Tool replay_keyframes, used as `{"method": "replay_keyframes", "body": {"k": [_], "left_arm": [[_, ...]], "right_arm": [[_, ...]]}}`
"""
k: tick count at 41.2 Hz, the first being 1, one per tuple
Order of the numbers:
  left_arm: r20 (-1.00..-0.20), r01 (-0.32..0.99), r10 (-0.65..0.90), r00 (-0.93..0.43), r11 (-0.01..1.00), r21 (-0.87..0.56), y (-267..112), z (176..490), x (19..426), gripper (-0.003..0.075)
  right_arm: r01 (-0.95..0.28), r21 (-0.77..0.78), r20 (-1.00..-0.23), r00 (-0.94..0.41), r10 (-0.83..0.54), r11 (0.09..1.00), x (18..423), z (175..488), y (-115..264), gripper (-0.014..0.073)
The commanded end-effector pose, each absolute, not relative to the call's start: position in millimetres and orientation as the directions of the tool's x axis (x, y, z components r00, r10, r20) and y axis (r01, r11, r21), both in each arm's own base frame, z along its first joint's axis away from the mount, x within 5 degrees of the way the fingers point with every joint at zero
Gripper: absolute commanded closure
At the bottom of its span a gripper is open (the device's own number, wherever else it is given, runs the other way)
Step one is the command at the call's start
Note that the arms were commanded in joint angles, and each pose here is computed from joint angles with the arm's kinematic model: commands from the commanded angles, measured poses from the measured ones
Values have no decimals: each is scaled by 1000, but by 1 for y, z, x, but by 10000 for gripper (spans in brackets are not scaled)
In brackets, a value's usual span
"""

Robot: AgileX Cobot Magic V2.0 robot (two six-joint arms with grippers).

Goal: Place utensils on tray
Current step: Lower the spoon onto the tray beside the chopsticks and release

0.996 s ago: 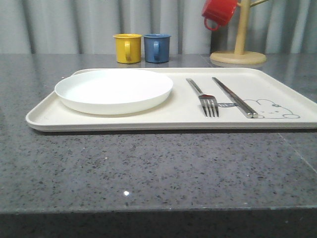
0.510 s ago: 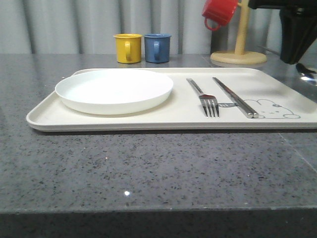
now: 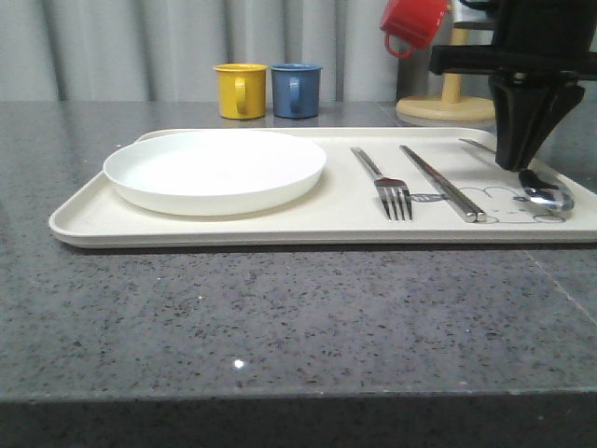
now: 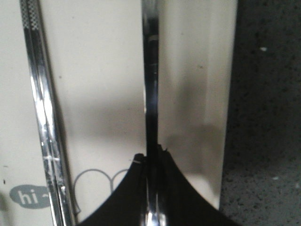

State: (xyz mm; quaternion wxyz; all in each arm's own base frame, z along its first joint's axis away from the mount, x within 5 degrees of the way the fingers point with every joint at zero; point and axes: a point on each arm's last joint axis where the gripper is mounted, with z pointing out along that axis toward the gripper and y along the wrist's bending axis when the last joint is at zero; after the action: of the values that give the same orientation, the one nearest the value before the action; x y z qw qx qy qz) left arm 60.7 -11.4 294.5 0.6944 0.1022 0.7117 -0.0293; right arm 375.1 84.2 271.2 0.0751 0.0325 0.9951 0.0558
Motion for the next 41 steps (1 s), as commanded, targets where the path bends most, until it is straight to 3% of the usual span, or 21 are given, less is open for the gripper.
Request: {"method": "replay_keyframes", "body": {"k": [1,19,24,36,41], "left_arm": [[-994,184,70,85,979,85,-12,311,60,733],[-994,184,70,85,979,85,-12,311,60,733],[-994,184,70,85,979,85,-12,311,60,733],[-994,184,70,85,979,85,-12,311,60,733],[-994,184,70,85,979,85,-12,311,60,733]], "right_arm": [[49,146,-223,-971,82,988,373,296,84,601],[39,150,-247,-966,76,988,372,300,84,342],[23,156,-288,-955,68,987,365,316,83,339],[-70,168,-493,-870,22,983,328,382,75,347],[-119,153,-565,-825,-12,981,309,405,71,447]]}}
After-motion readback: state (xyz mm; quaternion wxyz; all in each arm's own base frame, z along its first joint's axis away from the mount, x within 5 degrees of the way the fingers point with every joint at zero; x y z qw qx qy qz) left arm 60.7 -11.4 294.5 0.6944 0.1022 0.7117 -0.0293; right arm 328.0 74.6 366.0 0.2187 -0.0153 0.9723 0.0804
